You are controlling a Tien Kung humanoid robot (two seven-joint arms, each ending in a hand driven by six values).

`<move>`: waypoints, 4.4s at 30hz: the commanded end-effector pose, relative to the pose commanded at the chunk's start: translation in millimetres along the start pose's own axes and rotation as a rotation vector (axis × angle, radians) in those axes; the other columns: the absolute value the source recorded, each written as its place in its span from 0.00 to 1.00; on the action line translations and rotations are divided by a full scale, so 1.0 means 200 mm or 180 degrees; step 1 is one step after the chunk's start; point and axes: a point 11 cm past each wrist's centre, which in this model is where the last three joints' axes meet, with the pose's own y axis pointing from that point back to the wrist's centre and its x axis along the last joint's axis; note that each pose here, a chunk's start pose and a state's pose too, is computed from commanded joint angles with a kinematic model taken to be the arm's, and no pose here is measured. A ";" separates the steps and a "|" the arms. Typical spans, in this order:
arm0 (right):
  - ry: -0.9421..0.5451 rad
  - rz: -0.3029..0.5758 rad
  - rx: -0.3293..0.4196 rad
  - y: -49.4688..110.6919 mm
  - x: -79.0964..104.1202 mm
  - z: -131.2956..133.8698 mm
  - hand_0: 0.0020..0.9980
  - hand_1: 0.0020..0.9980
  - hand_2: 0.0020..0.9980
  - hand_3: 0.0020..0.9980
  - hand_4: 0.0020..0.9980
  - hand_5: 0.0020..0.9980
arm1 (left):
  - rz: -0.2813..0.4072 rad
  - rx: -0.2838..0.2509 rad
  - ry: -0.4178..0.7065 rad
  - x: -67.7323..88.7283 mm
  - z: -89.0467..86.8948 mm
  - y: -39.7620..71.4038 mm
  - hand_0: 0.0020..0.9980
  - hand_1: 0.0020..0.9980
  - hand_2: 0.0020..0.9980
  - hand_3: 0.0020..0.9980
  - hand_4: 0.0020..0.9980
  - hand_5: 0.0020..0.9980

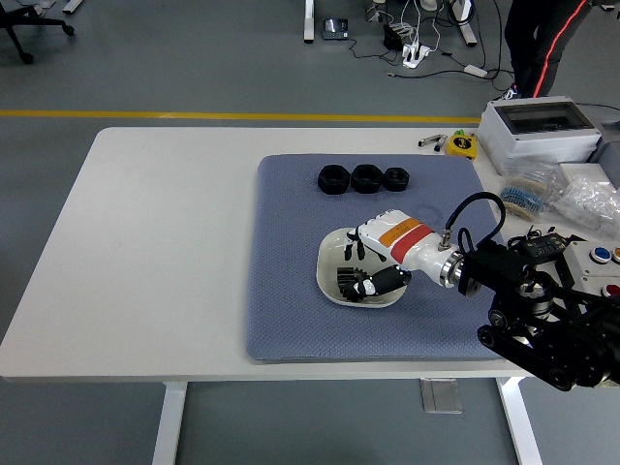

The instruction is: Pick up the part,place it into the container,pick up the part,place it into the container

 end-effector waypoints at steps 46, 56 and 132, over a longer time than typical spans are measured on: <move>-0.2186 0.1469 -0.1337 0.46 0.40 0.62 0.60 0.66 0.76 0.65 0.95 0.51 | 0.0010 0.0033 0.0114 -0.01 -0.05 0.00 0.71 0.72 0.75 0.64 0.67 0.65; -0.3233 0.2033 -0.1490 0.80 0.30 0.75 0.68 0.73 0.80 0.75 0.99 0.54 | 0.0011 0.0081 0.0079 -0.02 -0.09 0.00 0.71 0.72 0.75 0.64 0.67 0.65; -0.4792 0.2430 -0.1367 1.04 -0.06 0.53 0.82 0.80 0.84 0.84 1.00 0.85 | 0.0024 0.0042 -0.0118 0.01 -0.07 -0.01 0.70 0.71 0.74 0.64 0.67 0.66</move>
